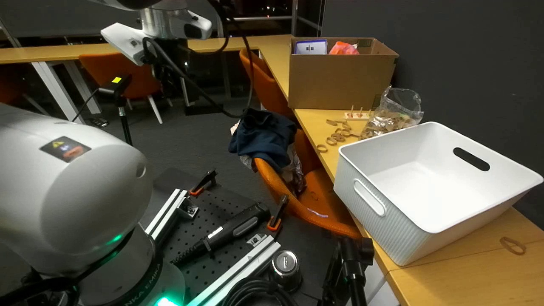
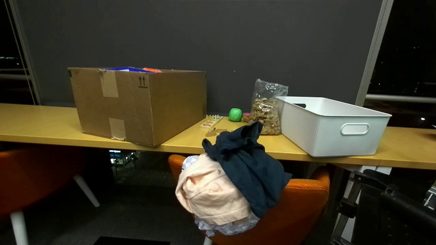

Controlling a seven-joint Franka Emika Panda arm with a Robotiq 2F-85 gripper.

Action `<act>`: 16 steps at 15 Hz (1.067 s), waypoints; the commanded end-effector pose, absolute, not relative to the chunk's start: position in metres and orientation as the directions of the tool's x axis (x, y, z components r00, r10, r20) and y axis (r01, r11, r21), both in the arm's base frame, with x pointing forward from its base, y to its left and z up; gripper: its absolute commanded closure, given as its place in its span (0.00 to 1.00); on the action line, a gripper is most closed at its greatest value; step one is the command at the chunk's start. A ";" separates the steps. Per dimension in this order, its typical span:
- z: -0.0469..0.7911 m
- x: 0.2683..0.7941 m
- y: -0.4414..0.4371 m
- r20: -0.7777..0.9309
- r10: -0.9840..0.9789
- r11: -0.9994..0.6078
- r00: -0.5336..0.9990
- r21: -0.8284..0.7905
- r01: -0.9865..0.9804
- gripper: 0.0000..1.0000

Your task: Remove the clothes from the chair and put them in the white basket

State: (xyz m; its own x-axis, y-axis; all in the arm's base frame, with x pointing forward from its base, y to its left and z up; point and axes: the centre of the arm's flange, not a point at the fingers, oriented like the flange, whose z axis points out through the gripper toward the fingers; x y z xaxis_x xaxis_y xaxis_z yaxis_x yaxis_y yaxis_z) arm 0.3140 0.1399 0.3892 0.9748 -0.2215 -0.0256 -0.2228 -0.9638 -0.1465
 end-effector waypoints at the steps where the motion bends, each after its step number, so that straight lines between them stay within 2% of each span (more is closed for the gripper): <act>1: 0.387 0.352 0.093 0.072 -0.259 -0.957 0.963 -0.157 -0.246 0.00; 9: 0.293 0.454 0.030 0.266 -0.323 -0.945 0.908 -0.140 -0.295 0.00; 16: 0.269 0.536 0.037 0.280 -0.348 -0.932 0.894 -0.206 -0.299 0.00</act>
